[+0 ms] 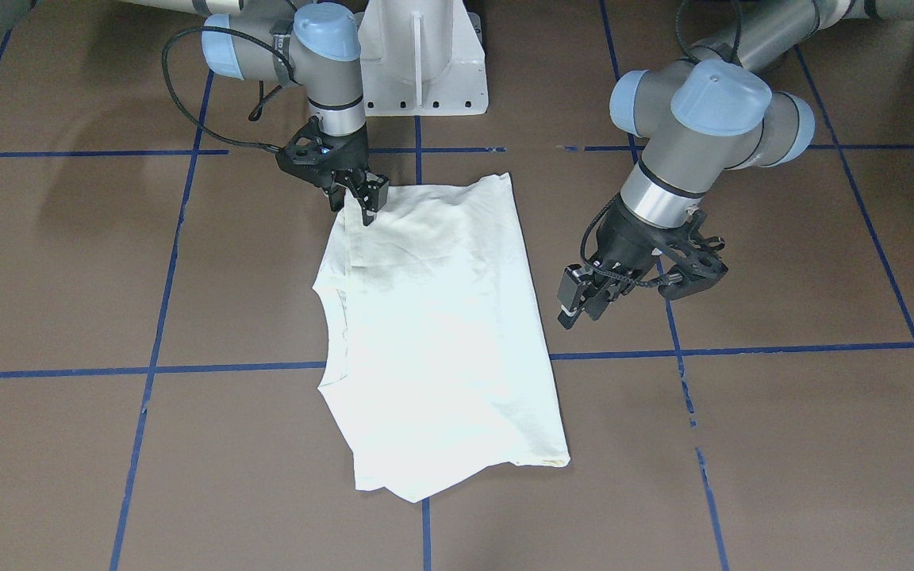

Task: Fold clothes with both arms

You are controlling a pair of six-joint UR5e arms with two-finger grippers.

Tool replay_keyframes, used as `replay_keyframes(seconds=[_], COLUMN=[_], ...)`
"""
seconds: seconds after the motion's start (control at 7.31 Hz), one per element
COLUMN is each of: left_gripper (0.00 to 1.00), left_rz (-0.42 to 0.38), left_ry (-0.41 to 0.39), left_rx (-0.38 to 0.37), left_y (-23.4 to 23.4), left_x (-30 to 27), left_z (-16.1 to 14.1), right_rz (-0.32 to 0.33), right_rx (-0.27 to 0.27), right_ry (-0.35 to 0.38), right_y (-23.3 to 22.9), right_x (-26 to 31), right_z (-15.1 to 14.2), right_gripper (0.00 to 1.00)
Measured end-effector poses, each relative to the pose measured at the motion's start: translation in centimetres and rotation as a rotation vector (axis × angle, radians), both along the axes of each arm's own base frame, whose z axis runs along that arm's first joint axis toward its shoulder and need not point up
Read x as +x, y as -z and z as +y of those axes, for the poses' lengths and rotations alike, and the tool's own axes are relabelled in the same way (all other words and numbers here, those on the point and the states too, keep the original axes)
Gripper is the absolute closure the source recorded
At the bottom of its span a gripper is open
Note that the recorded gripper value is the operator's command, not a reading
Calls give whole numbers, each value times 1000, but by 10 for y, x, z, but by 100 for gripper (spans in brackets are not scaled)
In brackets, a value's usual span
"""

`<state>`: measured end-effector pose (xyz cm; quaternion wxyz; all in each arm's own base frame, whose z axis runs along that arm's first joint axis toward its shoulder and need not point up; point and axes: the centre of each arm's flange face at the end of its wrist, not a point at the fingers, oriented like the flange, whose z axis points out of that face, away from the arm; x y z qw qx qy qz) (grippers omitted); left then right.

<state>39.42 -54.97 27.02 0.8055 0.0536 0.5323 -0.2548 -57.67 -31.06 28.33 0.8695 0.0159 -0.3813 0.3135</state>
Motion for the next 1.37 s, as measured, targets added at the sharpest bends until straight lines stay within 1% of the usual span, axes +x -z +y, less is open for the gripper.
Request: replay_keyframes(seconds=[0.14, 0.68, 0.96, 1.23, 1.37], left_gripper=[43, 43, 43, 44, 44], left_rz=[1, 10, 18, 24, 31], left_ry=[0, 3, 8, 4, 4], left_rx=[1, -2, -16, -24, -29], left_y=[1, 7, 8, 9, 11], left_x=[0, 0, 1, 4, 5], left_z=[0, 0, 2, 6, 10], right_rz=[5, 11, -9, -14, -29], right_rx=[-2, -8, -5, -4, 1], right_ry=[1, 7, 18, 20, 18], right_y=[-3, -9, 0, 3, 9], right_x=[-1, 2, 4, 4, 10], right_z=[1, 7, 11, 12, 12], right_gripper=[100, 100, 100, 100, 100])
